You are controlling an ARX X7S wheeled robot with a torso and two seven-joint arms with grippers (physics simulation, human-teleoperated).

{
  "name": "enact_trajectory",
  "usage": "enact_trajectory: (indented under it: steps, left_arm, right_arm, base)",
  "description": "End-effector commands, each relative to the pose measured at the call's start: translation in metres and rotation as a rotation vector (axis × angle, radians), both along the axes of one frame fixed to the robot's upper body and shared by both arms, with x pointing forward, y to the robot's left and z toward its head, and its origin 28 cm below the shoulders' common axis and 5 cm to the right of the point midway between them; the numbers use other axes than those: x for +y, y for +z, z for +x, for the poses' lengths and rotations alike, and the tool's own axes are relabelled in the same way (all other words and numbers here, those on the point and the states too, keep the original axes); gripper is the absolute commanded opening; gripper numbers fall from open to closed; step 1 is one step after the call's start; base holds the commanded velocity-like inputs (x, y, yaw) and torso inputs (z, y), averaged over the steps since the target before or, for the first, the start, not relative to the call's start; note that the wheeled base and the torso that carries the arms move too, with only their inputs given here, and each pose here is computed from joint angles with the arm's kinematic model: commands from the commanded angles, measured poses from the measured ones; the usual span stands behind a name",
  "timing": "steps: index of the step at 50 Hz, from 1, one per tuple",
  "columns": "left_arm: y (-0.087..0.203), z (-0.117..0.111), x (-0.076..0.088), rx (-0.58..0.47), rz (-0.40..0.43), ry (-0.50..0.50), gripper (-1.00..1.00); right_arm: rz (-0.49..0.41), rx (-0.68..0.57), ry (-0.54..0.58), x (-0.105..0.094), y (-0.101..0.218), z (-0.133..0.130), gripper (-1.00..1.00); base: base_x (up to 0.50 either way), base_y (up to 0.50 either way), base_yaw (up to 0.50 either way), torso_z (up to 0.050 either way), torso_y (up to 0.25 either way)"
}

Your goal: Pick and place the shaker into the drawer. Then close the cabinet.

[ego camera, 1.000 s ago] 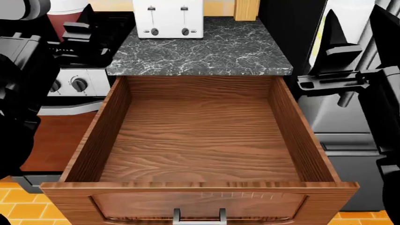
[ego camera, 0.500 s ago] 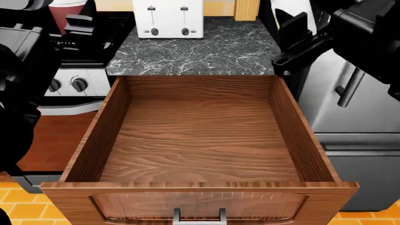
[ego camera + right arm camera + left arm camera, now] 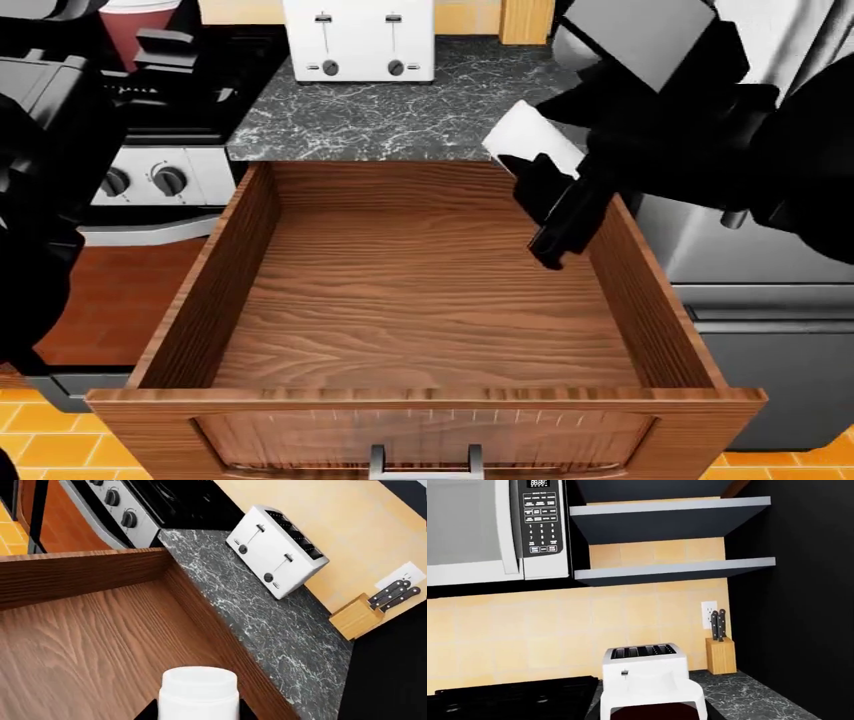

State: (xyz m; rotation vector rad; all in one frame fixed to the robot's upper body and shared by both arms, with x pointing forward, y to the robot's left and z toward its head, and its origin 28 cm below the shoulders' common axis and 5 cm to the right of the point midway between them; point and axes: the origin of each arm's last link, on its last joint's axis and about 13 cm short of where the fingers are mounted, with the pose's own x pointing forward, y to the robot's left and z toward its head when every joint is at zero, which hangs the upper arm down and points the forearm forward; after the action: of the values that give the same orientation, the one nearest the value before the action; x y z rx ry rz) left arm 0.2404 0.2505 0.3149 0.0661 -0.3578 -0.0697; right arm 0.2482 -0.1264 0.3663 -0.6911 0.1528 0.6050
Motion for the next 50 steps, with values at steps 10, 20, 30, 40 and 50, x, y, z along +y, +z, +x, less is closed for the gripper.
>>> enact_trajectory:
  steps: [10, 20, 30, 40, 50]
  left_arm:
    - [-0.001, 0.0, 0.001, 0.0, -0.004, 0.011, -1.0]
    - [0.002, 0.0, 0.001, -0.003, 0.002, 0.016, -1.0]
    - [0.007, 0.012, -0.007, 0.062, 0.103, -0.038, -1.0]
    - [0.043, 0.042, -0.004, 0.238, 0.409, -0.128, -1.0]
    - [0.054, 0.065, 0.0, 0.385, 0.634, -0.196, -1.0]
  right_arm:
    - [-0.115, 0.102, 0.05, 0.005, -0.019, 0.007, -1.0]
    - [-0.16, 0.141, 0.05, 0.005, -0.028, 0.01, -1.0]
    - [-0.176, 0.154, 0.045, 0.005, -0.033, 0.013, -1.0]
    - [-0.166, 0.144, 0.037, 0.004, -0.035, 0.015, -1.0]
    - [-0.169, 0.141, 0.036, 0.005, -0.035, 0.017, -1.0]
  base:
    - [0.0, 0.0, 0.0, 0.0, 0.0]
    - [0.0, 0.0, 0.0, 0.001, 0.001]
    - [0.0, 0.0, 0.0, 0.0, 0.001]
    - [0.0, 0.0, 0.0, 0.0, 0.0]
    - [0.0, 0.0, 0.0, 0.0, 0.001]
